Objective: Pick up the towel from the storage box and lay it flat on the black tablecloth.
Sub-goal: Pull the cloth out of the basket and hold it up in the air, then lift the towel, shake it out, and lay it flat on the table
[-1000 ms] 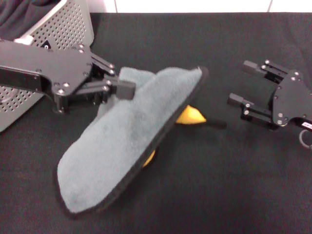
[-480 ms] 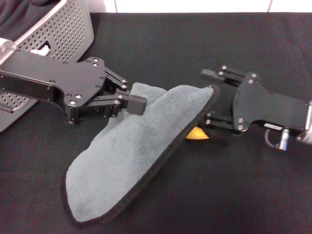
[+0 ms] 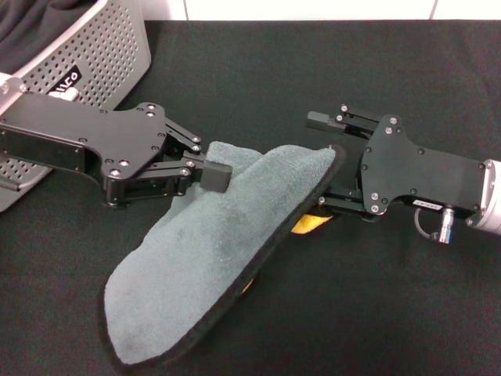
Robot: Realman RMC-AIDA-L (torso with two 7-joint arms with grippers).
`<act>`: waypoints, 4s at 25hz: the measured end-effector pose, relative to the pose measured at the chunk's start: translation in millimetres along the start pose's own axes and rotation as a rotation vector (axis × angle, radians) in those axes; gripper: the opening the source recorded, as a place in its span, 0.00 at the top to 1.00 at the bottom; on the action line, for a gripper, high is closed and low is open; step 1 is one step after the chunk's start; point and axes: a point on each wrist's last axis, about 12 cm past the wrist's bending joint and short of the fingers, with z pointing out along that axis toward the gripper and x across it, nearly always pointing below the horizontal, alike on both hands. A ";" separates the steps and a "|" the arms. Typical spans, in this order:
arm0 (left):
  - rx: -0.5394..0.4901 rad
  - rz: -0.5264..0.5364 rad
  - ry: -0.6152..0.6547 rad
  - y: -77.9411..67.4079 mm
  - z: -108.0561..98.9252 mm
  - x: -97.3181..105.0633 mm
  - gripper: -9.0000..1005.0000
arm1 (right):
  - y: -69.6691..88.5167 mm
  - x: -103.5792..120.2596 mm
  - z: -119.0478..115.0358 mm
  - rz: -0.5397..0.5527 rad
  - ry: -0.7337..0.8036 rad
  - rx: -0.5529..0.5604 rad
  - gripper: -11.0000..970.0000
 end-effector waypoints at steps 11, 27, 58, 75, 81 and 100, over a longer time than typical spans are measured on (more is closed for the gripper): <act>-0.006 -0.001 -0.001 0.2 -0.8 0.6 0.96 | 3.2 1.6 -11.5 -0.009 0.004 0.022 0.48; -0.006 -0.008 0.003 0.5 0.4 3.6 0.96 | 4.6 -1.0 -4.2 -0.039 -0.020 0.007 0.74; -0.219 -0.100 -0.086 17.0 9.7 52.5 0.77 | -19.3 -18.8 -17.5 0.109 -0.127 0.203 0.98; -0.365 0.058 -0.227 7.2 11.8 80.1 0.75 | -31.9 -63.1 -15.0 0.030 -0.184 0.427 0.97; -0.361 0.047 -0.228 12.6 27.2 89.5 0.75 | -41.5 -74.5 7.4 -0.006 -0.135 0.444 0.97; -0.388 0.043 -0.283 12.4 33.8 105.1 0.75 | -38.2 -100.1 11.2 -0.045 -0.102 0.345 0.97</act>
